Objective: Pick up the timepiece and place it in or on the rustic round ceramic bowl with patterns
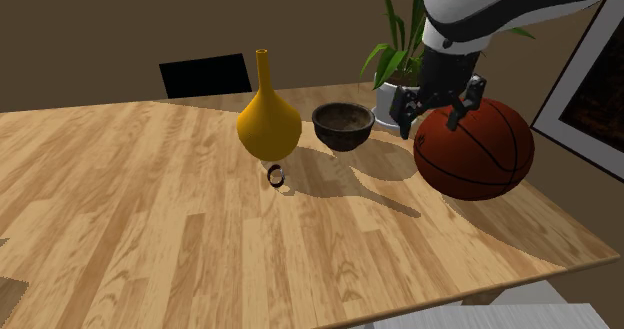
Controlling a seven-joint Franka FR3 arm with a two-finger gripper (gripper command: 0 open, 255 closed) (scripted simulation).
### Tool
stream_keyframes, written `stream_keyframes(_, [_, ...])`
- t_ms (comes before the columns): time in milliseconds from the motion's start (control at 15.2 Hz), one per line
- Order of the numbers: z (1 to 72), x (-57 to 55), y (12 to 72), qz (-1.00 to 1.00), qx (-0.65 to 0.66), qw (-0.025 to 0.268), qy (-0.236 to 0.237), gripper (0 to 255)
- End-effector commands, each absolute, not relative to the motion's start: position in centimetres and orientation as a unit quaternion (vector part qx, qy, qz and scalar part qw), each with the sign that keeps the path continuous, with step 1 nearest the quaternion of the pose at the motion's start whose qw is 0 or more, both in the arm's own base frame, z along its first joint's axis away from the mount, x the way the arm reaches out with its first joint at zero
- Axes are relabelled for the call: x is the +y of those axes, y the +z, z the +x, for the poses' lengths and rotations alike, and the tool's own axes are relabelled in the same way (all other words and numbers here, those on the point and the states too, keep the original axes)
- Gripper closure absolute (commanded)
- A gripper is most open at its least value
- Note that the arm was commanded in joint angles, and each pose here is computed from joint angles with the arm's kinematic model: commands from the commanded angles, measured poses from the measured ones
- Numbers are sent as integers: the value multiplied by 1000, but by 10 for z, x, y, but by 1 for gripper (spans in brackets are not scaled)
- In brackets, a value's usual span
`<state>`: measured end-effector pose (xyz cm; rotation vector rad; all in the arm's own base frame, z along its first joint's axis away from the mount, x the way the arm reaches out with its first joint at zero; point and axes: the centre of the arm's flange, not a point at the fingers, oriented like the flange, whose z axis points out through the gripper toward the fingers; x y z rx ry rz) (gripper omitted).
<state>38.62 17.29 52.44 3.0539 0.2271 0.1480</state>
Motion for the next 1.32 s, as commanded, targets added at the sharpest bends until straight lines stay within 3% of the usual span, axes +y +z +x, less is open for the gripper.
stream_keyframes(0, [394, 199, 514, 995, 77, 35, 51, 0])
stream_keyframes(1254, [464, 410, 414, 992, 105, 18, 72, 0])
